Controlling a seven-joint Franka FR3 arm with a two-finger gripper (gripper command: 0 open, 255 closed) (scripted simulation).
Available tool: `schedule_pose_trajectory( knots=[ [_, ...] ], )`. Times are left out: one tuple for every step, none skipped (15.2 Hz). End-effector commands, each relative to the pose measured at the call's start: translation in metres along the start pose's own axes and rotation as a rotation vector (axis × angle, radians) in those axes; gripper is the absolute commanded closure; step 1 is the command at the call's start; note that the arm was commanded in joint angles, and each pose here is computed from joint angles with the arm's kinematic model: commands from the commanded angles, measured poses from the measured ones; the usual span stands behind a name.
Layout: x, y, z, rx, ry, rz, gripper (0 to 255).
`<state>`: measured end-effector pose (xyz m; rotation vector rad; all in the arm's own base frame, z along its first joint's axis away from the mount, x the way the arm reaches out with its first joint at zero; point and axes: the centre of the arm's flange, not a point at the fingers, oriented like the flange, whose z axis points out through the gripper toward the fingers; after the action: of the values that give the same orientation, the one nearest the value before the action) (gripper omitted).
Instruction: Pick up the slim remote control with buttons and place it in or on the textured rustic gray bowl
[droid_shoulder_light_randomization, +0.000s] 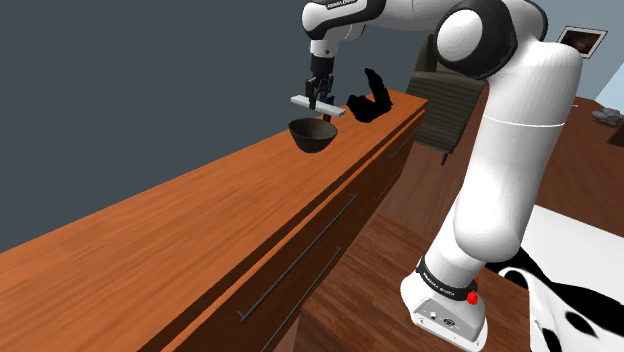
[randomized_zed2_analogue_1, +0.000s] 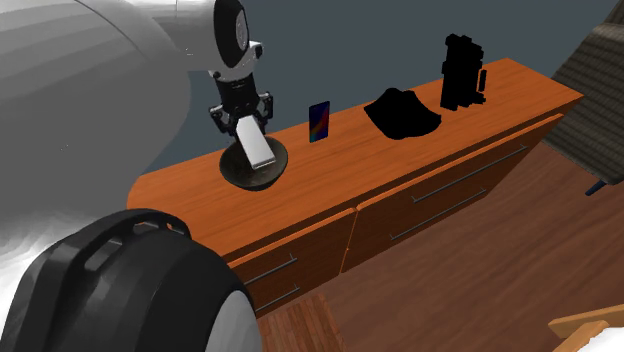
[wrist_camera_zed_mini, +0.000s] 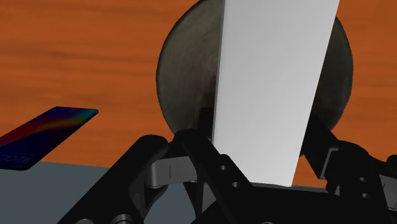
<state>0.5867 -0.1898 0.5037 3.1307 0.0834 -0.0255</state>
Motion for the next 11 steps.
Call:
schedule_pose_trajectory(
  knots=[
    [0.001,-0.007,0.006,0.0,0.0,0.002,255],
    [0.001,-0.007,0.012,0.0,0.0,0.002,255],
    [0.001,-0.007,0.017,0.0,0.0,0.002,255],
    [0.001,-0.007,0.022,0.0,0.0,0.002,255],
    [0.001,-0.007,0.027,0.0,0.0,0.002,255],
    [0.001,-0.007,0.033,0.0,0.0,0.002,255],
    [0.001,-0.007,0.038,0.0,0.0,0.002,255],
    [0.001,-0.007,0.043,0.0,0.0,0.002,255],
    [0.002,-0.007,0.049,0.0,0.0,0.002,255],
    [0.002,-0.007,0.054,0.0,0.0,0.002,255],
    [0.002,-0.007,0.059,0.0,0.0,0.002,255]
  ],
)
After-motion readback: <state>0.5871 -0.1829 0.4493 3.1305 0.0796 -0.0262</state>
